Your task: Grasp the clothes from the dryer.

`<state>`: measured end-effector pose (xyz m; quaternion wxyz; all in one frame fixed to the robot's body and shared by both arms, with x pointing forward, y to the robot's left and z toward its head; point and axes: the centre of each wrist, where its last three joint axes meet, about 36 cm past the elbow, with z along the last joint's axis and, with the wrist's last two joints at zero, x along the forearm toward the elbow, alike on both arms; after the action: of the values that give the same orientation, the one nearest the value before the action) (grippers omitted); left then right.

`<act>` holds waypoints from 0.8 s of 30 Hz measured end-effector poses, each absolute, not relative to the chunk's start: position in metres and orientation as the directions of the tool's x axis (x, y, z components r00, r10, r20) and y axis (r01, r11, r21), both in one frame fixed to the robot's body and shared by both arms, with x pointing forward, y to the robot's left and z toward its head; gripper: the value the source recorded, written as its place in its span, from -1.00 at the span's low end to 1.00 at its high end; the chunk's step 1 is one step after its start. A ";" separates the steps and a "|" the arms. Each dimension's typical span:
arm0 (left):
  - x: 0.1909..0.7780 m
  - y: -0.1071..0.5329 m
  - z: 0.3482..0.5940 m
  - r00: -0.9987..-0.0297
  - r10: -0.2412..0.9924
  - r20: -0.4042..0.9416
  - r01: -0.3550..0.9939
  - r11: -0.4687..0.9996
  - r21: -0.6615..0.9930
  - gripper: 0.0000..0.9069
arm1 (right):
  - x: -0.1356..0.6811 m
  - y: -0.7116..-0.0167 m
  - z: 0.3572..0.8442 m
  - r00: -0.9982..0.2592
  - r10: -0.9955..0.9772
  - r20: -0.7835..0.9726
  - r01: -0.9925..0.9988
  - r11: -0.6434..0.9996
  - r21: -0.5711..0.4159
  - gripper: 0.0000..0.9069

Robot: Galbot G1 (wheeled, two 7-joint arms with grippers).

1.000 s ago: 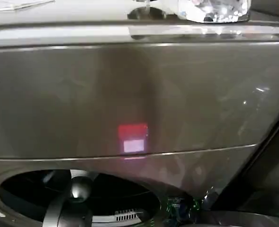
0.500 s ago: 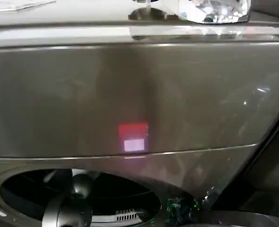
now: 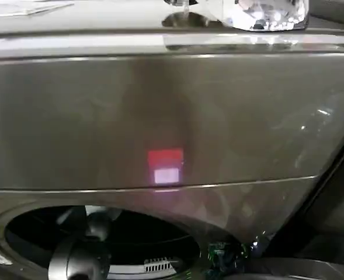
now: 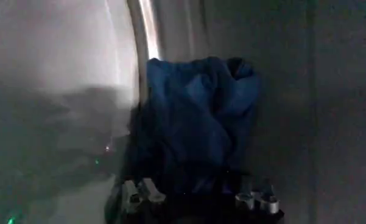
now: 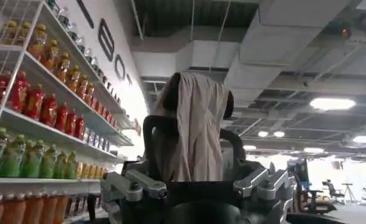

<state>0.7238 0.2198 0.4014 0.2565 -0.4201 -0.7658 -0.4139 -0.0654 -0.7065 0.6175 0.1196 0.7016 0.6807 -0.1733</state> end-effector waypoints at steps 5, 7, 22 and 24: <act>0.720 0.223 0.403 -0.535 0.446 0.717 0.843 0.328 0.425 -1.00 | -0.061 -0.704 0.618 0.001 0.917 -0.398 0.997 -0.032 -0.071 1.00; 0.718 0.221 0.404 -0.567 0.457 0.685 0.823 0.362 0.439 -1.00 | -0.059 -0.704 0.619 -0.005 0.917 -0.400 0.997 -0.026 -0.073 1.00; 0.686 0.199 0.463 -0.955 0.251 0.155 0.293 0.875 0.387 -1.00 | -0.051 -0.696 0.623 -0.036 0.919 -0.393 0.996 -0.001 -0.092 1.00; 0.679 0.200 0.467 -0.974 0.199 0.111 0.226 0.912 0.343 -1.00 | -0.049 -0.696 0.624 -0.039 0.917 -0.396 0.995 0.001 -0.095 1.00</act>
<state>0.6790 0.1999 0.4669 0.0366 -0.1088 -0.9770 -0.1795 -0.0495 -0.6962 0.6238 0.1108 0.6844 0.6987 -0.1763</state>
